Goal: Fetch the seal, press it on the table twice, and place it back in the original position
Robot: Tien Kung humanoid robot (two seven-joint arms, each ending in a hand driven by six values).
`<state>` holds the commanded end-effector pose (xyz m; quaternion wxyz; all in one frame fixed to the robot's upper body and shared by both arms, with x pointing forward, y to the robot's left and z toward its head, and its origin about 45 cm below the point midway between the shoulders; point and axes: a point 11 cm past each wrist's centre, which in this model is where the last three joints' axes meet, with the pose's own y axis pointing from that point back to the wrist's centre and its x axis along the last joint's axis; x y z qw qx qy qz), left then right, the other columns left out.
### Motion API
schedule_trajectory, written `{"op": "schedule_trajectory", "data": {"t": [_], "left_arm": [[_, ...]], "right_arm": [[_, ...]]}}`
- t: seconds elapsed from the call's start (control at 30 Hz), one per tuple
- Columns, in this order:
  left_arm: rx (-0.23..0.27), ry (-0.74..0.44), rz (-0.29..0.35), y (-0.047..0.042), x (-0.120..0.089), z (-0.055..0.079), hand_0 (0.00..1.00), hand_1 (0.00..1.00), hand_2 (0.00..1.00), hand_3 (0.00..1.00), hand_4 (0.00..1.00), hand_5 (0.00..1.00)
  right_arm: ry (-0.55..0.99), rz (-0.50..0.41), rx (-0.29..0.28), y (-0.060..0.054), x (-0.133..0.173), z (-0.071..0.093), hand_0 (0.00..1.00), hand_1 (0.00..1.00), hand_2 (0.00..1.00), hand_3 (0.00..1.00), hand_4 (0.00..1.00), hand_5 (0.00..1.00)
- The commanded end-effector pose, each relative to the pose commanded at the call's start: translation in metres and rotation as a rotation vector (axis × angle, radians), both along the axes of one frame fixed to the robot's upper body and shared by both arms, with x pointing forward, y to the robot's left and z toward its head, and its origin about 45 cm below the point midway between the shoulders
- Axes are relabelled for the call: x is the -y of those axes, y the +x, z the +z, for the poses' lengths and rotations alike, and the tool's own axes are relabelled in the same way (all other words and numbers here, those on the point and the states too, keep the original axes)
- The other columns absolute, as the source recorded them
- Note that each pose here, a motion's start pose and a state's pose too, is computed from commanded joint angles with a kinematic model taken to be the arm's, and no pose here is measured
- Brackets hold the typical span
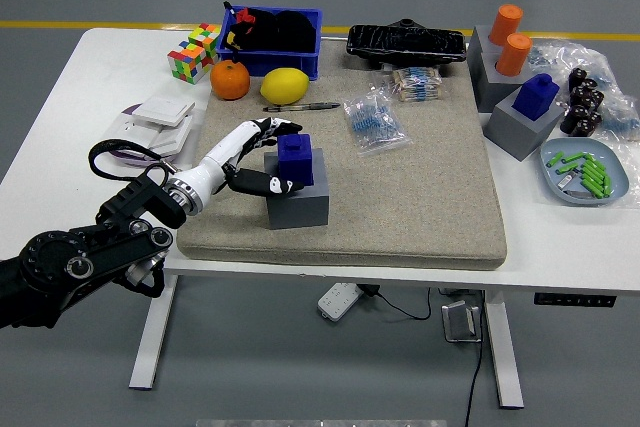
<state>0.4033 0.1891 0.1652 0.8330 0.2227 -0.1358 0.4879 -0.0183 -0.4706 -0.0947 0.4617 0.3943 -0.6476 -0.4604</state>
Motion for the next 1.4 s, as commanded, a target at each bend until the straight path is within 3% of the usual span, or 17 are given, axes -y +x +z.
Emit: {"op": "schedule_trajectory", "data": {"t": [0.17, 0.2, 0.43, 0.53, 0.67, 0.83, 0.97, 1.0, 1.17, 1.27, 1.4], "left_arm": [[0.022, 0.002, -0.016, 0.0031, -0.002, 0.003, 0.998, 0.998, 0.998, 0.998, 0.998, 0.392], [0.043, -0.007, -0.008, 0.005, -0.003, 0.006, 0.998, 0.998, 0.998, 0.998, 0.998, 0.52], [0.102, -0.032, 0.033, 0.0109, -0.015, 0.016, 0.998, 0.998, 0.998, 0.998, 0.998, 0.55], [0.124, -0.024, 0.053, 0.0146, -0.029, 0.021, 0.998, 0.998, 0.998, 0.998, 0.998, 0.55], [0.198, -0.028, 0.125, 0.0244, -0.062, 0.036, 0.998, 0.998, 0.998, 0.998, 0.998, 0.58], [0.319, -0.03, 0.293, 0.0429, -0.119, 0.063, 0.985, 0.998, 0.998, 0.998, 0.998, 0.601], [0.358, 0.041, 0.4, 0.0556, -0.16, 0.075, 0.985, 0.998, 0.998, 0.998, 0.998, 0.601], [0.365, 0.073, 0.428, 0.0595, -0.172, 0.078, 0.937, 0.962, 0.945, 0.923, 0.989, 0.51], [0.337, 0.183, 0.549, 0.0658, -0.223, 0.077, 0.937, 0.962, 0.945, 0.923, 0.989, 0.51], [0.301, 0.24, 0.618, 0.0619, -0.252, 0.072, 0.93, 0.952, 0.939, 0.917, 0.977, 0.49], [0.268, 0.299, 0.661, 0.0553, -0.273, 0.066, 0.93, 0.954, 0.947, 0.924, 0.968, 0.485]], "right_arm": [[0.002, 0.001, 0.001, 0.001, -0.001, 0.0, 0.739, 0.686, 0.658, 0.624, 0.735, 0.519], [0.001, 0.0, 0.002, 0.001, -0.001, 0.0, 0.739, 0.686, 0.656, 0.624, 0.735, 0.52], [0.001, 0.003, -0.002, 0.0, -0.001, 0.0, 0.739, 0.686, 0.656, 0.624, 0.735, 0.518], [0.001, 0.006, 0.0, 0.001, 0.0, 0.0, 0.739, 0.686, 0.656, 0.624, 0.735, 0.518], [0.0, 0.004, 0.003, 0.003, 0.0, 0.0, 0.739, 0.686, 0.655, 0.624, 0.735, 0.515], [-0.003, 0.003, -0.001, 0.001, 0.001, 0.0, 0.739, 0.687, 0.654, 0.624, 0.735, 0.513], [-0.008, 0.005, -0.001, 0.001, 0.003, 0.001, 0.739, 0.687, 0.654, 0.624, 0.735, 0.513], [-0.009, 0.007, 0.001, 0.002, 0.003, 0.001, 0.739, 0.686, 0.654, 0.624, 0.735, 0.512], [-0.01, 0.013, 0.005, 0.006, 0.003, 0.001, 0.739, 0.686, 0.654, 0.624, 0.735, 0.512], [-0.012, 0.014, 0.004, 0.005, 0.004, 0.002, 0.739, 0.687, 0.654, 0.624, 0.735, 0.513], [-0.013, 0.014, -0.002, 0.003, 0.004, 0.002, 0.739, 0.686, 0.654, 0.623, 0.736, 0.512]]}}
